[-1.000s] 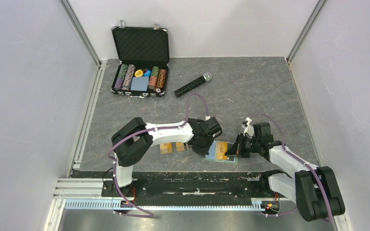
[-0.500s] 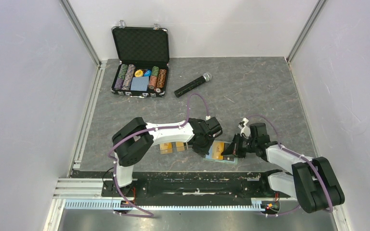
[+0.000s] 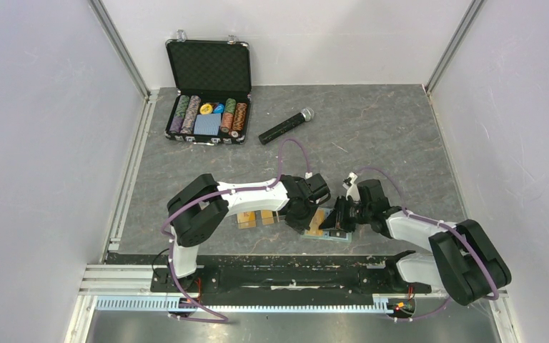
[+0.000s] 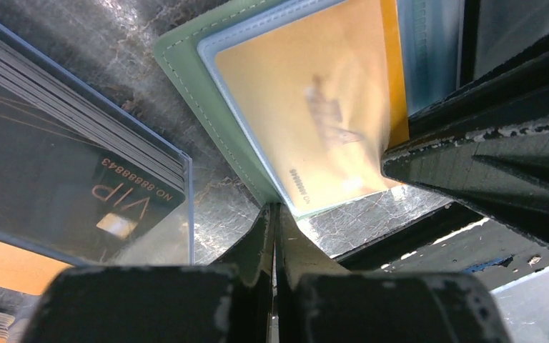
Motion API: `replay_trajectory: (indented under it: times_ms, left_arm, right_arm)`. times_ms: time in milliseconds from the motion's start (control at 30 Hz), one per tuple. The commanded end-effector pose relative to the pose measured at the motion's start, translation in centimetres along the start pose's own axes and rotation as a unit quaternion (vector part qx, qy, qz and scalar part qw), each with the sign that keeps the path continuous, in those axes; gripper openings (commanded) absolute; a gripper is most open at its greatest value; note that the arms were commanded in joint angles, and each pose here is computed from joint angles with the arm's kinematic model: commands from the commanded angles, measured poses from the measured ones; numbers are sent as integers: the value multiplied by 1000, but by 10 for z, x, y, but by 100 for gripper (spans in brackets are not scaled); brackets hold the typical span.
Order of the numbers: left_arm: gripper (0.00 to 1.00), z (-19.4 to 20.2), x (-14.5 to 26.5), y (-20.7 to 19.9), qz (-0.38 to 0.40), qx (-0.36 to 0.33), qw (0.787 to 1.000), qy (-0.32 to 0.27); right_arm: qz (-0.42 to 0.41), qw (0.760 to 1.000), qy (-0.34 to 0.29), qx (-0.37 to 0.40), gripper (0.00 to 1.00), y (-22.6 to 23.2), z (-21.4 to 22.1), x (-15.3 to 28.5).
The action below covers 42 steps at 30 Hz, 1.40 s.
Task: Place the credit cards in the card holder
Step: Insert the credit card into the card holder.
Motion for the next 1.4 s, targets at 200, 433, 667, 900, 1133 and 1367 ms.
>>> replay_trajectory:
  times_ms: [200,433,667,900,1133,1367]
  left_arm:
    - [3,1,7,21,-66,-14,998,-9]
    - [5,12,24,67,-92,19,995,-11]
    - [13,2,33,69,-46,34,998,-35]
    - [24,-22,39,36,135,89,980,-117]
    - [28,-32,24,23,214,119,960,-134]
    - [33,-32,8,20,219,122,961,-117]
  right_arm:
    - [41,998,-29,42,52,17,-9,12]
    - [38,996,-46,60,75,30,-13,21]
    - [40,994,-51,85,74,43,-20,27]
    - [75,989,-59,115,58,43,-25,32]
    - [82,990,-46,105,31,29,-23,22]
    - [87,991,-29,96,21,19,-23,12]
Point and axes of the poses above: each gripper's point midway between its finger pads, its own x axis back along the fingers, its own y axis along the line the jaws close on, z = x × y, the point moved 10 cm from there along x, back along the fingers, and after that the axes turned 13 degrees about -x, right-handed, at the moved point
